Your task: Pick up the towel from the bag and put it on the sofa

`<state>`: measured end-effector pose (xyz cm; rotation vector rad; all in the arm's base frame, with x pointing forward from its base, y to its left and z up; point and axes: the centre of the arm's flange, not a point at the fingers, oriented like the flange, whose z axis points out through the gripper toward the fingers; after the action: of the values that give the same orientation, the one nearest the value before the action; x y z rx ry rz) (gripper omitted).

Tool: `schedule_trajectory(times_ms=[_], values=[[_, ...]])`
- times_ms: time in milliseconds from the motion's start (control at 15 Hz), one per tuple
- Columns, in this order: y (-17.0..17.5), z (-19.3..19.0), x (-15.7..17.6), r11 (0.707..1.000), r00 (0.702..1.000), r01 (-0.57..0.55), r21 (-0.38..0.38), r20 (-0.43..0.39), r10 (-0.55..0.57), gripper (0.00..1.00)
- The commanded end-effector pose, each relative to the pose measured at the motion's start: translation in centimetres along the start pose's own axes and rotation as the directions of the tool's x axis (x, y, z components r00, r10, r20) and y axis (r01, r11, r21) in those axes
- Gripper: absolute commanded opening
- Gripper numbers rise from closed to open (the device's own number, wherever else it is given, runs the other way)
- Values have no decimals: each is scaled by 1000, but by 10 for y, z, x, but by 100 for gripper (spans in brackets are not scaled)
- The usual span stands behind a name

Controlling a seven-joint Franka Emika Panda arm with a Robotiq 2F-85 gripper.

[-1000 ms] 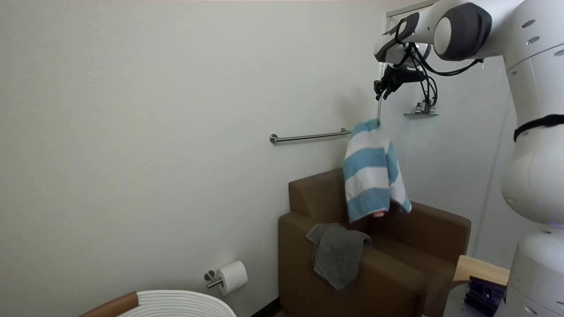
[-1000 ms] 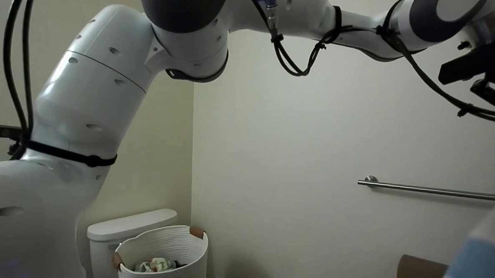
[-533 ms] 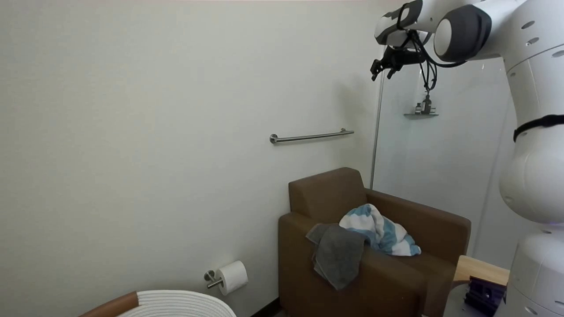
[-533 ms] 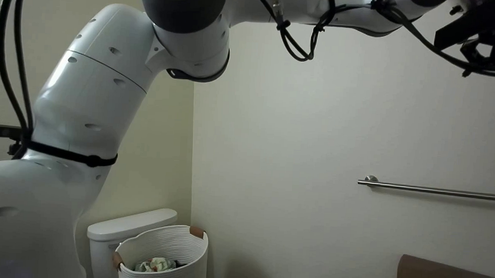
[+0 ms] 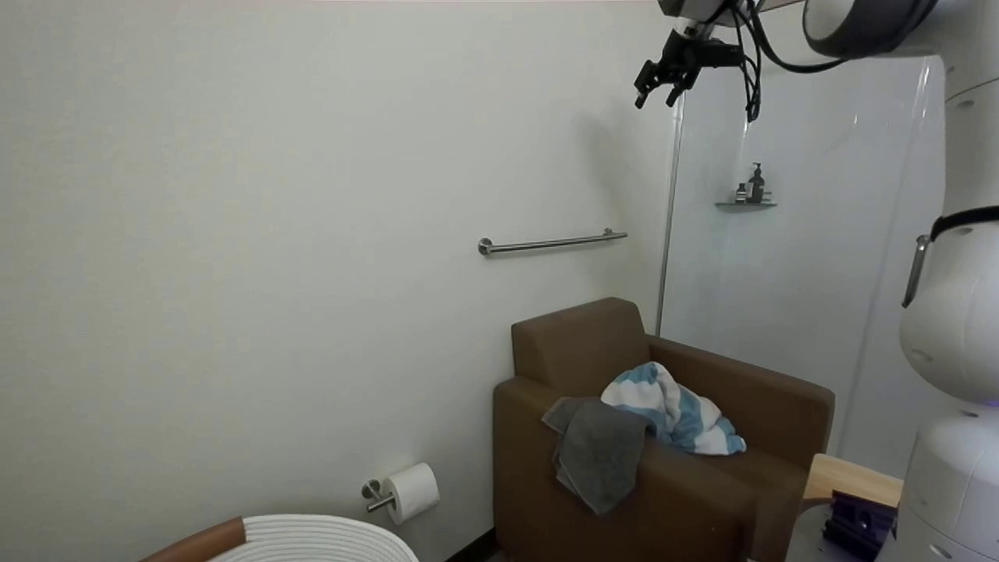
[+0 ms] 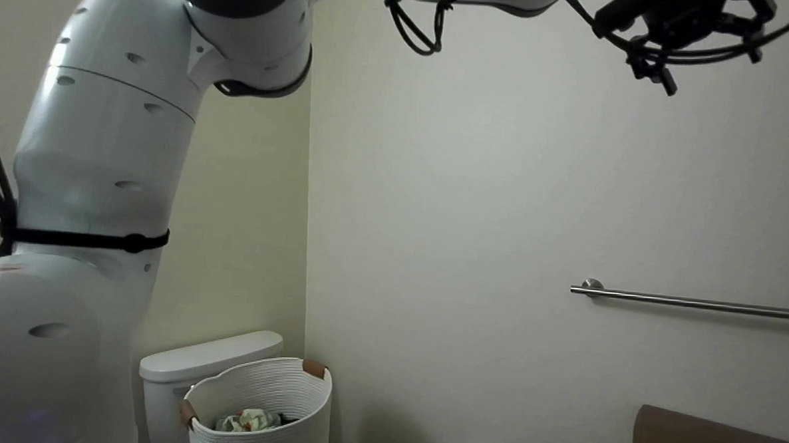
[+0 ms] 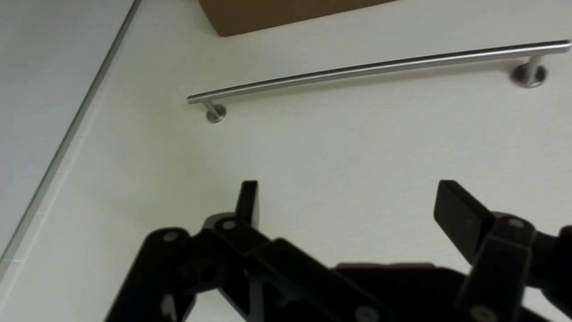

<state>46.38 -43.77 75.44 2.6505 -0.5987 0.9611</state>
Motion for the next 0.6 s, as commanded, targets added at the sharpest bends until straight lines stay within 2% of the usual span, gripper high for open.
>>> schedule_trajectory(times_ms=[0, 200, 533], values=[[-59, -50, -47, 988, 988, 78, 134, 122, -94, 100], [-103, -56, -83, 963, 953, 144, 228, 230, -197, 100], [-141, -28, -156, 910, 858, 186, 371, 389, -335, 100]])
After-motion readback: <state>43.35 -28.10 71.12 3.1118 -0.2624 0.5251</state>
